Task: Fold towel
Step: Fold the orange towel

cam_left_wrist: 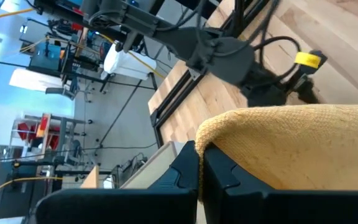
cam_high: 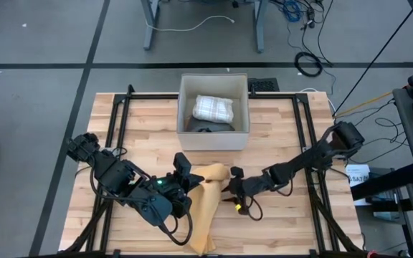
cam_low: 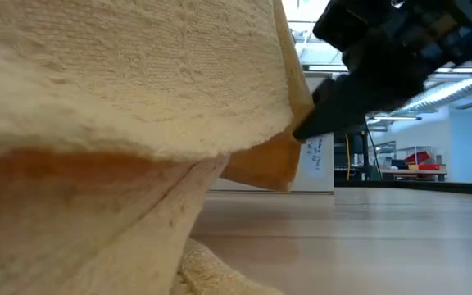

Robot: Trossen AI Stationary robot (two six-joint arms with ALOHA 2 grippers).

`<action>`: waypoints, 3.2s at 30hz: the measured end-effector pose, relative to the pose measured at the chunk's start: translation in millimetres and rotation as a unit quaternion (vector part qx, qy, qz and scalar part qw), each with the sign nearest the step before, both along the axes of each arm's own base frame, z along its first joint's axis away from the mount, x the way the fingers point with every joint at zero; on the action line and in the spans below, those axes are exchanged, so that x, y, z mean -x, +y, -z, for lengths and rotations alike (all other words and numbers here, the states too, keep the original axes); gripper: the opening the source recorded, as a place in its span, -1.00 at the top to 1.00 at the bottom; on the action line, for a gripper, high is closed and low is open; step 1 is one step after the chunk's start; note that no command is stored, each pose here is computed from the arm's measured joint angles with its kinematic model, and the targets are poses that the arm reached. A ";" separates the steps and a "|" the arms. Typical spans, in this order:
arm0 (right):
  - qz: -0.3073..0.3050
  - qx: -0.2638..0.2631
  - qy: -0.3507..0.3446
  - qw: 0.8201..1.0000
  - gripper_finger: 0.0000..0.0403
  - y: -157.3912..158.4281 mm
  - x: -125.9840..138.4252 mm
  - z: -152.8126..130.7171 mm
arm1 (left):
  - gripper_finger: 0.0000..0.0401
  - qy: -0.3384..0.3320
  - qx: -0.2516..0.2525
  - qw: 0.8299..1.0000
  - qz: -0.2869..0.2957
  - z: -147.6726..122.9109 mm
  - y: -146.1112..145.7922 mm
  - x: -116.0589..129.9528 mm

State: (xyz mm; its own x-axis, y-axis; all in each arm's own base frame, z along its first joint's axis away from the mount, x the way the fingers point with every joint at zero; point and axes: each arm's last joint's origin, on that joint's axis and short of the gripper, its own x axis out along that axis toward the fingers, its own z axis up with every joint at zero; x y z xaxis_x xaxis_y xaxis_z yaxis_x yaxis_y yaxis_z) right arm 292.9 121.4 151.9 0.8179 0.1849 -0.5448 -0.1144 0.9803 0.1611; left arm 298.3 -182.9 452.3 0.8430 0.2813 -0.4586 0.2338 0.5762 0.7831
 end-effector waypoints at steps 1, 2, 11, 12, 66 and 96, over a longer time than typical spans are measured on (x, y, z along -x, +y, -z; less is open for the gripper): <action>-0.001 -0.003 0.004 1.000 0.21 2.2 -0.1 3.5 | 1.00 0.000 0.000 1.000 0.000 0.0 0.0 0.0; -0.004 -0.005 0.002 1.000 0.21 4.5 -1.0 6.1 | 1.00 0.000 0.000 1.000 0.000 0.0 0.0 0.0; -0.019 -0.019 -0.081 0.996 0.21 12.7 -15.2 14.3 | 1.00 0.000 0.000 1.000 -0.001 0.0 0.0 0.0; -0.020 -0.016 -0.082 0.996 0.21 12.4 -15.5 14.7 | 1.00 -0.001 0.001 1.000 -0.001 0.0 0.0 0.0; -0.006 -0.144 -0.103 0.984 0.67 -0.5 -36.6 58.5 | 1.00 -0.003 0.016 1.000 0.003 0.5 -7.8 5.5; -0.195 -0.173 -0.129 0.957 0.40 9.1 -33.6 49.4 | 1.00 -0.007 0.028 1.000 -0.005 0.5 -7.4 5.4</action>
